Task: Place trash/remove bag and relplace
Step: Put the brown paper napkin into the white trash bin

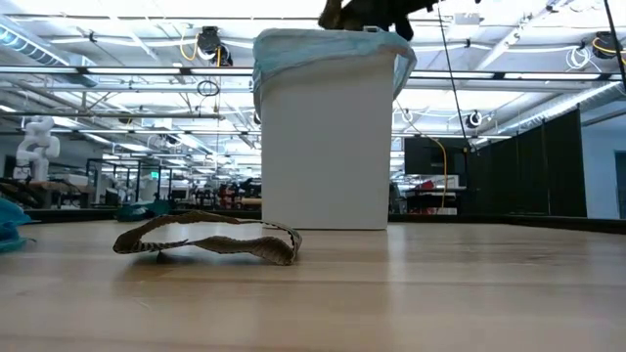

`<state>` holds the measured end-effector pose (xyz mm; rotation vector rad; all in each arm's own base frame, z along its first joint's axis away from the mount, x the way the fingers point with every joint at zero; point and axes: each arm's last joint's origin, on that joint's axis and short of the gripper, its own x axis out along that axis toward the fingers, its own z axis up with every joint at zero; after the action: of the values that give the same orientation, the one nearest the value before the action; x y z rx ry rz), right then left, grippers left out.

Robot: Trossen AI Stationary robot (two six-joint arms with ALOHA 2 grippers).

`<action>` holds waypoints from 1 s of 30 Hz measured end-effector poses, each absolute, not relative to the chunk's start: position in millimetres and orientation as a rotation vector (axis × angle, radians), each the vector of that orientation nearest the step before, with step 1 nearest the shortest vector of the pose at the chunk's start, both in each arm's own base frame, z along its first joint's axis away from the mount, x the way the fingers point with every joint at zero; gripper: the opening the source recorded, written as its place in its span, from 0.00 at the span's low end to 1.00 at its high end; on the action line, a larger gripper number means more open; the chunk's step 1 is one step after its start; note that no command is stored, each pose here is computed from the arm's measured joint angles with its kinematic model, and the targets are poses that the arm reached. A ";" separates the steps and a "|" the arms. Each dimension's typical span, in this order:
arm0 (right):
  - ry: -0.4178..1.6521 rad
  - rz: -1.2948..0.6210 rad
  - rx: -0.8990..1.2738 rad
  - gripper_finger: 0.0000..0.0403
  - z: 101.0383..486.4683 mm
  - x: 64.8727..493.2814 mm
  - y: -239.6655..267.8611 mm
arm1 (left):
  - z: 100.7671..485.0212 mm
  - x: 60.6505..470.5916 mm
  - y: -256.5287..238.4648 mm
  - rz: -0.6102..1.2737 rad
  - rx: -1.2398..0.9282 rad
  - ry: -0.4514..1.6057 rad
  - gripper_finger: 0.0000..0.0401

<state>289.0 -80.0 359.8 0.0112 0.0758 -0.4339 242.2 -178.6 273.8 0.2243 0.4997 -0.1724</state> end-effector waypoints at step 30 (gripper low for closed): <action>0.301 -0.406 0.137 0.33 414.5 310.8 -107.3 | 273.9 244.1 -176.2 -0.163 0.223 0.500 0.10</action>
<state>310.8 -107.3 414.5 0.1372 0.3009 -0.4060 244.1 -176.2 273.9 0.2231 0.4998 -0.1627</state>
